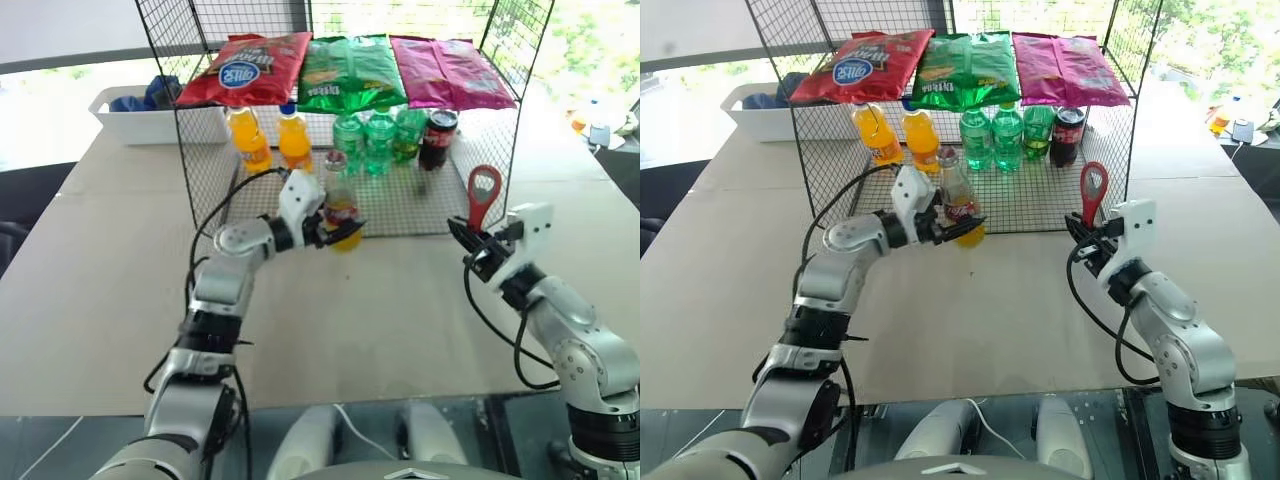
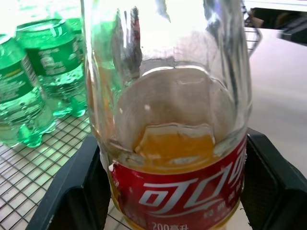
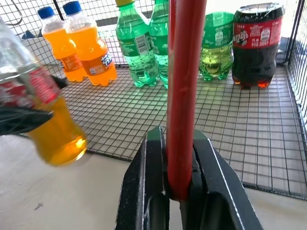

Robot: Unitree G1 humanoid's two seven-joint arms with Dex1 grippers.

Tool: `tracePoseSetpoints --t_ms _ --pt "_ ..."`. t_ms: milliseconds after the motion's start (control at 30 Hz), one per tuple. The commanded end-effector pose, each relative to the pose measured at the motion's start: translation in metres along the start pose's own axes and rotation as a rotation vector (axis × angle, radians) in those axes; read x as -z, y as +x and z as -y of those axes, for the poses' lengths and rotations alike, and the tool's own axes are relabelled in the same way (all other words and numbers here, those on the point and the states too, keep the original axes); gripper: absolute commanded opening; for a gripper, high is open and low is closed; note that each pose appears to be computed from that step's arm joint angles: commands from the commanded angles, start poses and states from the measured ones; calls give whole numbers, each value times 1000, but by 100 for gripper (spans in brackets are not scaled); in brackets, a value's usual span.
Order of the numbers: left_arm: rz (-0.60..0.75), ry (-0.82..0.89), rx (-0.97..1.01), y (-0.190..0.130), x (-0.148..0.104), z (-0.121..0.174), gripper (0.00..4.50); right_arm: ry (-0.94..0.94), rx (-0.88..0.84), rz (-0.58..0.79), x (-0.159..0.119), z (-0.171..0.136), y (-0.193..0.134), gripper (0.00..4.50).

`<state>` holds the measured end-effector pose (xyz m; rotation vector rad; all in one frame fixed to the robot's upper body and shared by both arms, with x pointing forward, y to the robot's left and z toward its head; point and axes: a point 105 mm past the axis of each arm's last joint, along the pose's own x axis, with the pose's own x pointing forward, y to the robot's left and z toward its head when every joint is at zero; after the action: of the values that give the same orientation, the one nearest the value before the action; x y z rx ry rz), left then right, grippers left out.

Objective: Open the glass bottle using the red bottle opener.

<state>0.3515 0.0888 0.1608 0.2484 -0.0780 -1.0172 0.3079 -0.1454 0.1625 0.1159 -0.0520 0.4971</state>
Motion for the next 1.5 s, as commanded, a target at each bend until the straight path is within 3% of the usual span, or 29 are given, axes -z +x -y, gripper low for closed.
tracePoseSetpoints --t_ms 33,300,333,433,733,867,1133,1500 --pt "69 19 41 -2 -16 14 286 -34 -19 52 -13 -4 3 0" --pt "68 -2 97 -8 -6 33 286 -32 -34 50 -11 -8 6 0" --pt "73 -2 85 -8 -6 33 365 -33 -34 49 -11 -8 7 0" --pt "111 -8 37 -7 -9 29 441 -34 -37 48 -10 -8 7 0" --pt "187 71 -35 -10 -19 22 441 -34 -52 47 -9 -10 10 0" --pt "320 57 -44 -19 -38 22 441 -36 -67 42 -9 -12 12 0" --pt "383 3 -45 -23 -44 25 441 -33 -86 37 -8 -15 13 0" --pt "353 -68 59 -23 -39 46 441 -35 -100 30 -7 -17 14 0"
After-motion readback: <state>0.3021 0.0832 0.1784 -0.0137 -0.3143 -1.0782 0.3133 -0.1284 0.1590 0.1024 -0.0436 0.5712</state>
